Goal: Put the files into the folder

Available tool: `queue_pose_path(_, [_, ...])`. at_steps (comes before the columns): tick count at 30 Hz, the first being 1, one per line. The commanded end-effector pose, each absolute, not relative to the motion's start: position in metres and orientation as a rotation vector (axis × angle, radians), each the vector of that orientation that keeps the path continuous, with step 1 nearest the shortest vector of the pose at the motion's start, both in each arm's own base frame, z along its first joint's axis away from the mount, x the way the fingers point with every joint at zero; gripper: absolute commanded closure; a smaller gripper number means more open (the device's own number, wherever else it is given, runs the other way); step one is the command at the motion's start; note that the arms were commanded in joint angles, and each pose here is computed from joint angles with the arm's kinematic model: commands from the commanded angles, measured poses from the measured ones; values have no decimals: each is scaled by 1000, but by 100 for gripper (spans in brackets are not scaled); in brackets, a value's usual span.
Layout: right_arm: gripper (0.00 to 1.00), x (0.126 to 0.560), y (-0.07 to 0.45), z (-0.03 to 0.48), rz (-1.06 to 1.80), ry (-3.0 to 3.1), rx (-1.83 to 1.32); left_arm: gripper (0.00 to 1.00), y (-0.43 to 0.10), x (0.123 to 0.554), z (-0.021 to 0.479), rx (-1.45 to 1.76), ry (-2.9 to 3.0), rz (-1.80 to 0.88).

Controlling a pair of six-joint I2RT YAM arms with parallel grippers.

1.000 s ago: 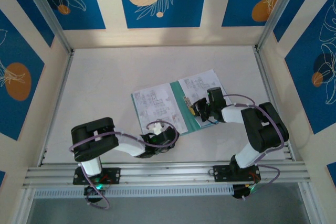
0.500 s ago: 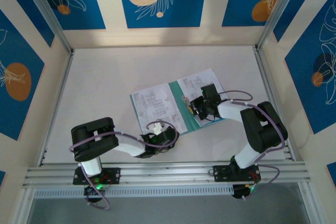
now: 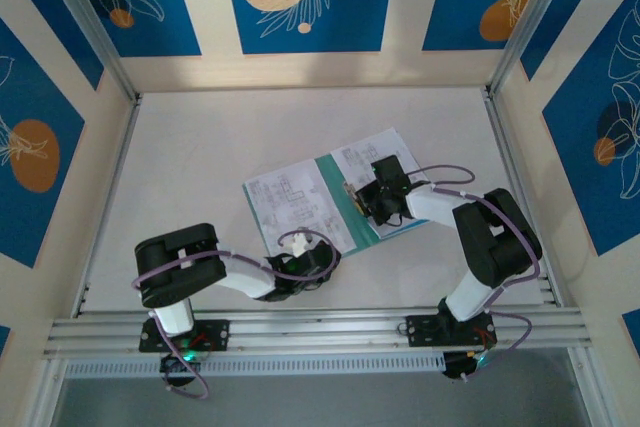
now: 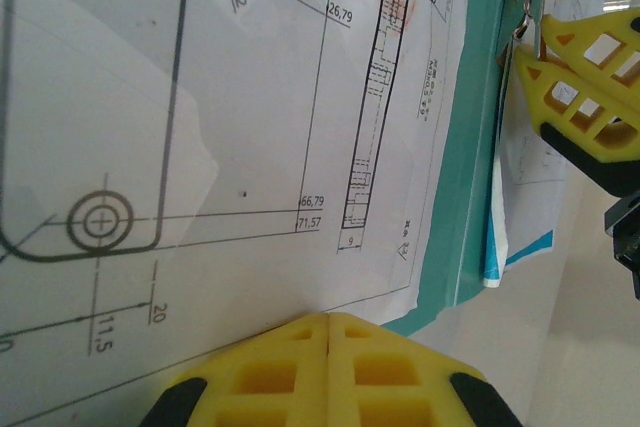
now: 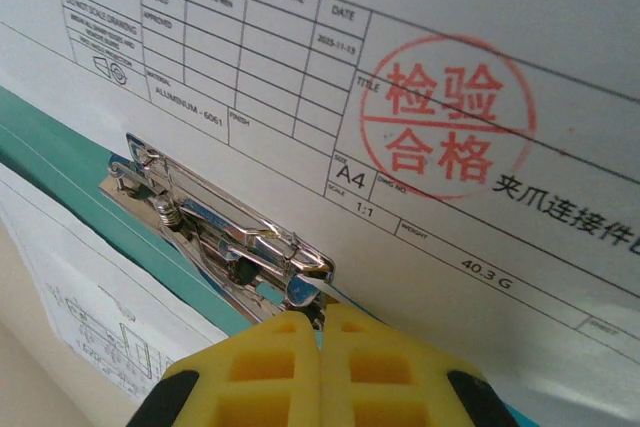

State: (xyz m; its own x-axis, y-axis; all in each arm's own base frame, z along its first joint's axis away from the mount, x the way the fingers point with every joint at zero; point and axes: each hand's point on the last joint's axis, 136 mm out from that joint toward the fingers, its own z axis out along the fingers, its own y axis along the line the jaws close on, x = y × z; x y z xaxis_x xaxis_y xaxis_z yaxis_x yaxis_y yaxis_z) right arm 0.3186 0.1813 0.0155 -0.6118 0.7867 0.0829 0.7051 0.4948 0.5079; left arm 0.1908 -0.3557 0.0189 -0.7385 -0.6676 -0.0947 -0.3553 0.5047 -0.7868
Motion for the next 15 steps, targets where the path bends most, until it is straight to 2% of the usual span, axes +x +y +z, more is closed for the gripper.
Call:
queue_pose_path(1, [100,222,104,-51,18,2799,1440,100,-306,165,-39,-833,2549,-794])
queue_pose_path(9, [100,253,116,-21,109,2764,1348,100,-306,165,-40,-836,2549,-795])
queue_pose_path(15, [100,257,112,-19,98,2766,1335,100,-305,165,-40,-841,2546,-794])
